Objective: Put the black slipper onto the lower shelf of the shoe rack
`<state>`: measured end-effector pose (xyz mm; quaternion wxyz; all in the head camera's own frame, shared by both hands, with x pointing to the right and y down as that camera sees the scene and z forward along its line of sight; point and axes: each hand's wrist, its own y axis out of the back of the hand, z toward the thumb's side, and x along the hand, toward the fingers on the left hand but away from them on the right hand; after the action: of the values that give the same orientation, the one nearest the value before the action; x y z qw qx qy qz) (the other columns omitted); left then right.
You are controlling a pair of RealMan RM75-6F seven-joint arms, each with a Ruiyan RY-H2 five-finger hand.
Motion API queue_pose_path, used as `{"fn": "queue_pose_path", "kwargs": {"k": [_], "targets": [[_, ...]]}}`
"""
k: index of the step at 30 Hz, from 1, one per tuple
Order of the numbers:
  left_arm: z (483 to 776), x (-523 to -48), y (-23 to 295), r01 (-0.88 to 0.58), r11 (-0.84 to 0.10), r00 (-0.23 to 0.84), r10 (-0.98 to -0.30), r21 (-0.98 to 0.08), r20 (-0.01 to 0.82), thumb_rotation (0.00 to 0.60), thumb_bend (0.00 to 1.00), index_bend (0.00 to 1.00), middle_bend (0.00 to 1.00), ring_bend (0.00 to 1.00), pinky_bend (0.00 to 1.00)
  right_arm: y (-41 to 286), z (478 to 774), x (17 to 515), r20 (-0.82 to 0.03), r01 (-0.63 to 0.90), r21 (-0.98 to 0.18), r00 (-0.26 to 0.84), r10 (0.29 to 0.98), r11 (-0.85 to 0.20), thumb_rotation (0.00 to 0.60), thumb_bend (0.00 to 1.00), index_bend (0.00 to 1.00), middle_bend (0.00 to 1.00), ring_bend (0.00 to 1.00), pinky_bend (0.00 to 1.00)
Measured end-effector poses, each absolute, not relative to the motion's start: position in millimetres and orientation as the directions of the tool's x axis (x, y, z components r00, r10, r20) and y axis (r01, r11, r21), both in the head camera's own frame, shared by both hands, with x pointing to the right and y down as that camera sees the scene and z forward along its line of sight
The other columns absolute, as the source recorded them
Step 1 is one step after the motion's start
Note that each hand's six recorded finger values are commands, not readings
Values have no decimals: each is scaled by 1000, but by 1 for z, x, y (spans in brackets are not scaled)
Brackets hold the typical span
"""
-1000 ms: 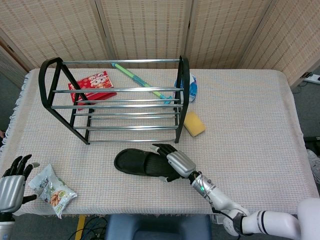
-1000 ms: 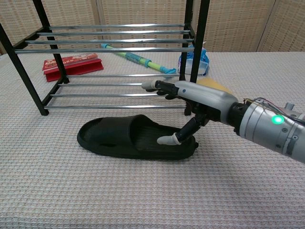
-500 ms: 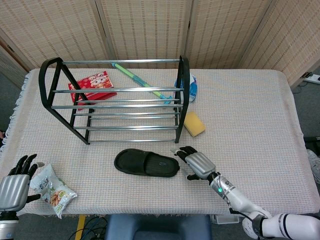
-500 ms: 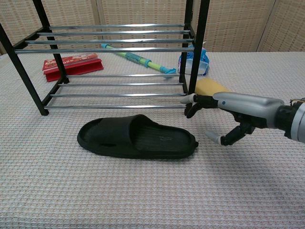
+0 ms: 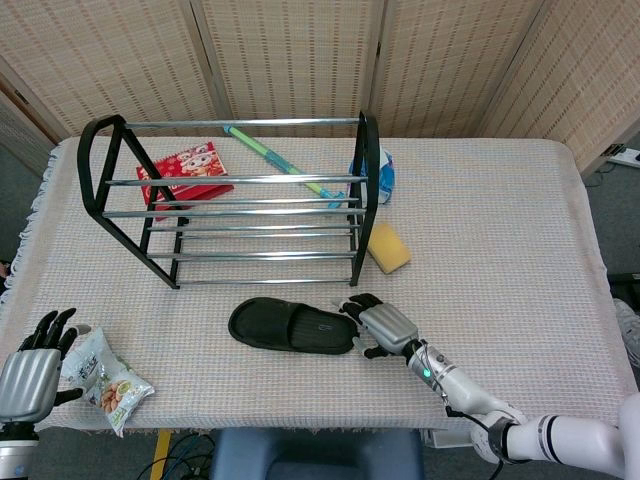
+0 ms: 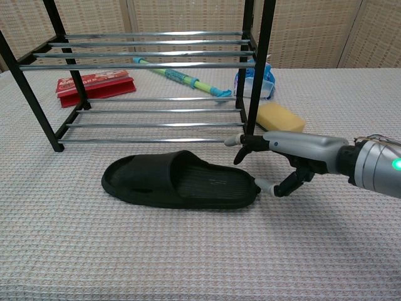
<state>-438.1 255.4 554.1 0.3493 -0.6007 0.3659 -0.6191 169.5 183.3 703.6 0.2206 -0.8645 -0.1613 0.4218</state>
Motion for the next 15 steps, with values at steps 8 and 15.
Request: {"fn": "queue_pose_path", "kwargs": {"k": [8, 15], "targets": [[554, -438, 256, -7, -489, -34, -871, -872, 489, 600, 167, 306, 136, 99, 325, 188, 708, 170, -664, 95, -501, 595, 452, -860, 600, 560, 0, 179, 116, 65], [553, -437, 256, -12, -485, -28, -874, -875, 485, 600, 167, 306, 136, 99, 325, 196, 708, 169, -663, 100, -484, 606, 439, -869, 600, 559, 0, 179, 116, 65]]}}
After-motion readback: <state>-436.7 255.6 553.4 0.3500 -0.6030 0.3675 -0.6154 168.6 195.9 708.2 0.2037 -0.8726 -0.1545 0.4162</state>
